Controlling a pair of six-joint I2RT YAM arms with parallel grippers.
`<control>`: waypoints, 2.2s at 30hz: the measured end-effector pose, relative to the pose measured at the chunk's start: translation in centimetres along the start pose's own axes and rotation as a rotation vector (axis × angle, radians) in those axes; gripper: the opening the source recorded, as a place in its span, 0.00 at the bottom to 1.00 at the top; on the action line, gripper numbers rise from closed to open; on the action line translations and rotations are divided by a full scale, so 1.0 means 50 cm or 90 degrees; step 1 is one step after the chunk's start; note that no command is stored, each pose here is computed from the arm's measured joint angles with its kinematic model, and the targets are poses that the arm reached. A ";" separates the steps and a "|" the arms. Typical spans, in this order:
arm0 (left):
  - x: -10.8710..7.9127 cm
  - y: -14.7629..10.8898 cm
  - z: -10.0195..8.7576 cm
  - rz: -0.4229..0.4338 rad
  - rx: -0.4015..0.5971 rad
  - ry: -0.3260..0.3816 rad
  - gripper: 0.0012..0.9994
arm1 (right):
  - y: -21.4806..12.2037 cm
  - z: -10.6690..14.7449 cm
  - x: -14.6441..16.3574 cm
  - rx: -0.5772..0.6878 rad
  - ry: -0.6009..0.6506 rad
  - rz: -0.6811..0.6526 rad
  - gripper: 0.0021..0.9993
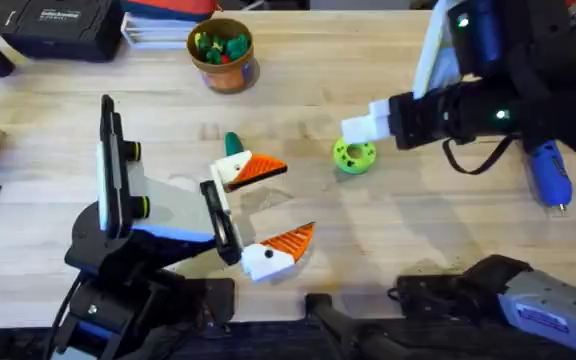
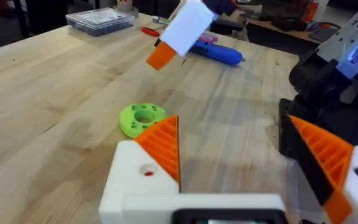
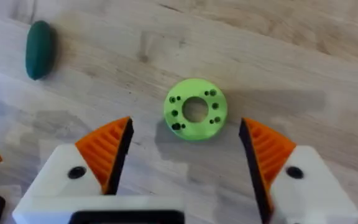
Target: Pick up the gripper from the table and insert it into the empty holder that is missing its gripper. Then pick up a screw, insert it into the mounting hole, and use the screwdriver to tighten it. Finally, clean up the table by picking up the vegetable and placing it into the bucket.
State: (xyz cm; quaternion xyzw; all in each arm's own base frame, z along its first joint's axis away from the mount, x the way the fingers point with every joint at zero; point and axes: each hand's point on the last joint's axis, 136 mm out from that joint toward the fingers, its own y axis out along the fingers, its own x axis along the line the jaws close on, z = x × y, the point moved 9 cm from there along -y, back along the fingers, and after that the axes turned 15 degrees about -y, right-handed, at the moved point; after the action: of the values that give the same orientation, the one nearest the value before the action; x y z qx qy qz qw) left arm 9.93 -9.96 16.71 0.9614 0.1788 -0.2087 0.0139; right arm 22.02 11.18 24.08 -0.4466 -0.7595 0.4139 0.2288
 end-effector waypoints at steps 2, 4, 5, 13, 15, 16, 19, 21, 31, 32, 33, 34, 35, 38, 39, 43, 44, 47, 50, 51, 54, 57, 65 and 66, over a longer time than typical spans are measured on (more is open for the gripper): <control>0.000 0.000 0.000 0.000 0.000 0.000 0.99 | 0.001 0.002 0.012 0.007 -0.024 -0.003 1.00; 0.000 0.000 0.000 0.000 0.000 0.000 0.99 | 0.006 0.004 0.022 0.013 -0.042 -0.004 1.00; 0.000 0.000 0.000 0.000 0.000 0.000 0.99 | 0.011 0.007 0.028 0.019 -0.051 -0.006 1.00; 0.000 0.000 0.000 0.000 0.000 0.000 0.99 | 0.079 0.044 0.063 0.116 -0.095 -0.021 0.65; 0.000 0.000 0.000 0.000 0.000 0.000 0.99 | 0.095 0.048 0.072 0.135 -0.106 -0.026 0.64; 0.000 0.000 0.000 0.000 0.000 0.000 0.99 | 0.102 0.050 0.076 0.144 -0.110 -0.028 0.61; 0.000 0.000 0.000 0.000 0.000 0.000 0.99 | 0.127 0.055 0.084 0.170 -0.118 -0.032 0.52; 0.000 0.000 0.000 0.000 0.000 0.000 0.99 | 0.144 0.058 0.086 0.184 -0.119 -0.032 0.48; 0.000 0.000 0.000 0.000 0.000 0.000 0.99 | 0.182 0.056 0.089 0.194 -0.120 -0.030 0.35; 0.000 0.000 0.000 0.000 0.000 0.000 0.99 | 0.184 0.056 0.088 0.195 -0.121 -0.026 0.35; 0.000 0.000 0.000 0.000 0.000 0.000 0.99 | 0.185 0.057 0.087 0.198 -0.121 -0.021 0.35; 0.000 0.000 0.000 0.000 0.000 0.000 0.99 | 0.186 0.057 0.085 0.199 -0.122 -0.017 0.35; 0.000 0.000 0.000 0.000 0.000 0.000 0.99 | 0.188 0.058 0.085 0.201 -0.123 -0.014 0.35; 0.000 0.000 0.000 0.000 0.000 0.000 0.99 | 0.188 0.057 0.083 0.199 -0.124 -0.006 0.34; 0.000 0.000 0.000 0.000 0.000 0.000 0.99 | 0.188 0.057 0.082 0.199 -0.124 -0.005 0.32; 0.000 0.000 0.000 0.000 0.000 0.000 0.99 | 0.189 0.055 0.082 0.195 -0.117 -0.002 0.20; 0.000 0.000 0.000 0.000 0.000 0.000 0.99 | 0.189 0.055 0.082 0.194 -0.116 -0.001 0.20; 0.000 0.000 0.000 0.000 0.000 0.000 0.99 | 0.189 0.055 0.082 0.194 -0.114 0.001 0.19; 0.000 0.000 0.000 0.000 0.000 0.000 0.99 | 0.193 0.056 0.082 0.199 -0.113 0.001 0.19; 0.000 0.000 0.000 0.000 0.000 0.000 0.99 | 0.196 0.058 0.082 0.204 -0.113 0.002 0.19; 0.000 0.000 0.000 0.000 0.000 0.000 0.99 | 0.198 0.058 0.081 0.205 -0.114 0.005 0.16; 0.000 0.000 0.000 0.000 0.000 0.000 0.99 | 0.198 0.057 0.078 0.202 -0.111 0.016 0.01; 0.000 0.000 0.000 0.000 0.000 0.000 0.99 | 0.193 0.059 0.077 0.215 -0.112 0.017 0.01; 0.000 0.000 0.000 0.000 0.000 0.000 0.99 | 0.191 0.061 0.077 0.221 -0.112 0.016 0.01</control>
State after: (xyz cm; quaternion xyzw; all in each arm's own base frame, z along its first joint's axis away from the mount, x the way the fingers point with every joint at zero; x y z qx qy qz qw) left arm 9.93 -9.96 16.70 0.9614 0.1787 -0.2089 0.0137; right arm 22.61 15.72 14.35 -0.3720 -0.6879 0.5792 0.2300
